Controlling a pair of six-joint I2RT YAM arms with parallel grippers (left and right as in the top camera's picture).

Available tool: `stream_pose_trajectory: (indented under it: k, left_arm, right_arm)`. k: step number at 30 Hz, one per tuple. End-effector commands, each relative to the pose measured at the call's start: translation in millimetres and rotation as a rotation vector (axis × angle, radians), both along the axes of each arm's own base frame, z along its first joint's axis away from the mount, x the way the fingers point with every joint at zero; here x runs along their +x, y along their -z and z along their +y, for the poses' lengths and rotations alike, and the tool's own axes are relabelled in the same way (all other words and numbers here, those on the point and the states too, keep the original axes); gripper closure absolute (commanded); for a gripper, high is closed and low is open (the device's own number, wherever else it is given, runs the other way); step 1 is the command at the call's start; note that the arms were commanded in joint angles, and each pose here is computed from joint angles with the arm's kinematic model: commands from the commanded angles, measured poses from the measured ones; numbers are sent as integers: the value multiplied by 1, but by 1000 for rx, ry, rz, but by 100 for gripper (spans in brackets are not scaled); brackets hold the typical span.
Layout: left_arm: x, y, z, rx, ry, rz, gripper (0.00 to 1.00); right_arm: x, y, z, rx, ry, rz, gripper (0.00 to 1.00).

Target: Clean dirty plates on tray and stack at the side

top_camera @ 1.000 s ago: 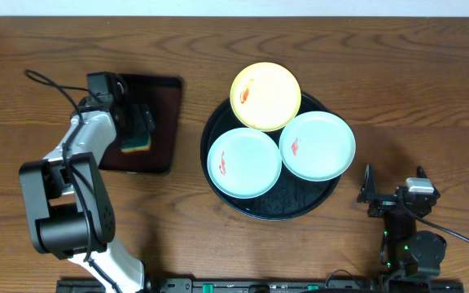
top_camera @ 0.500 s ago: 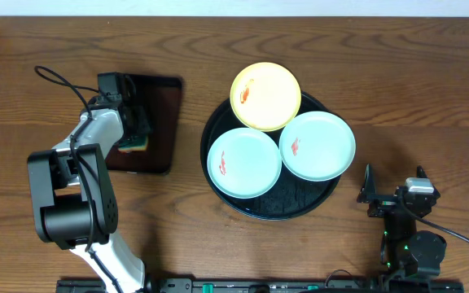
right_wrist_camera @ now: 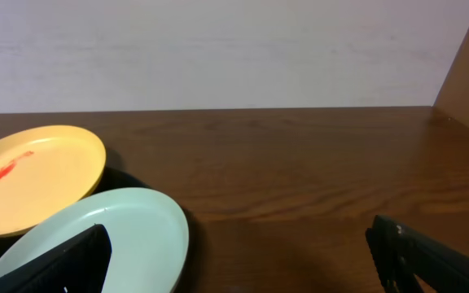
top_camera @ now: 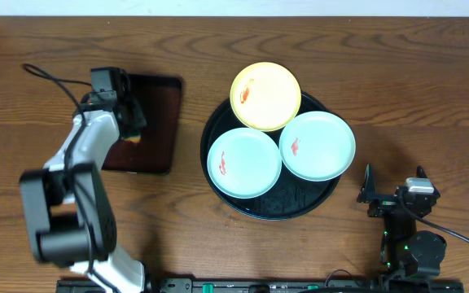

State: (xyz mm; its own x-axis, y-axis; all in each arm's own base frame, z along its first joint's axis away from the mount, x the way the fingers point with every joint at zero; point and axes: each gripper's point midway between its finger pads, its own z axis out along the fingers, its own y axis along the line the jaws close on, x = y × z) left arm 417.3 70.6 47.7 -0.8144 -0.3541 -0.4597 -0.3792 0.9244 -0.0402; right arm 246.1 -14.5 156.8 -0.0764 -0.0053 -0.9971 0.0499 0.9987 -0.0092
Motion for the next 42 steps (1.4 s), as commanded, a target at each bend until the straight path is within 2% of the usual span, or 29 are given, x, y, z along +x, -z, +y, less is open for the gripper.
stream_pose_trajectory:
  k: [1, 5, 12, 15, 23, 27, 34, 42]
  left_arm:
    - [10, -67, -16, -63, 6, -177, 92]
    - [11, -96, -31, -79, 48, -249, 92]
    - [14, -92, -25, -51, 31, -247, 92]
    - [14, -83, -16, -9, 2, -223, 93]
    - [16, -24, -15, -20, -2, -95, 93]
    - [18, -20, -15, -19, -3, -94, 92]
    - [21, -52, -17, -26, 1, -174, 93]
    - [14, -144, -19, -45, -31, -399, 93]
  right_arm:
    - [0, 1, -2, -1, 10, 1, 1]
    - [0, 1, -3, -1, 10, 1, 1]
    - [0, 1, -2, -1, 10, 1, 1]
    - [0, 1, -3, -1, 10, 2, 1]
    - [0, 1, -3, -1, 11, 3, 1]
    - [0, 1, -2, -1, 10, 4, 1]
    - [0, 1, -3, -1, 10, 3, 1]
    - [0, 1, -2, -1, 10, 3, 1]
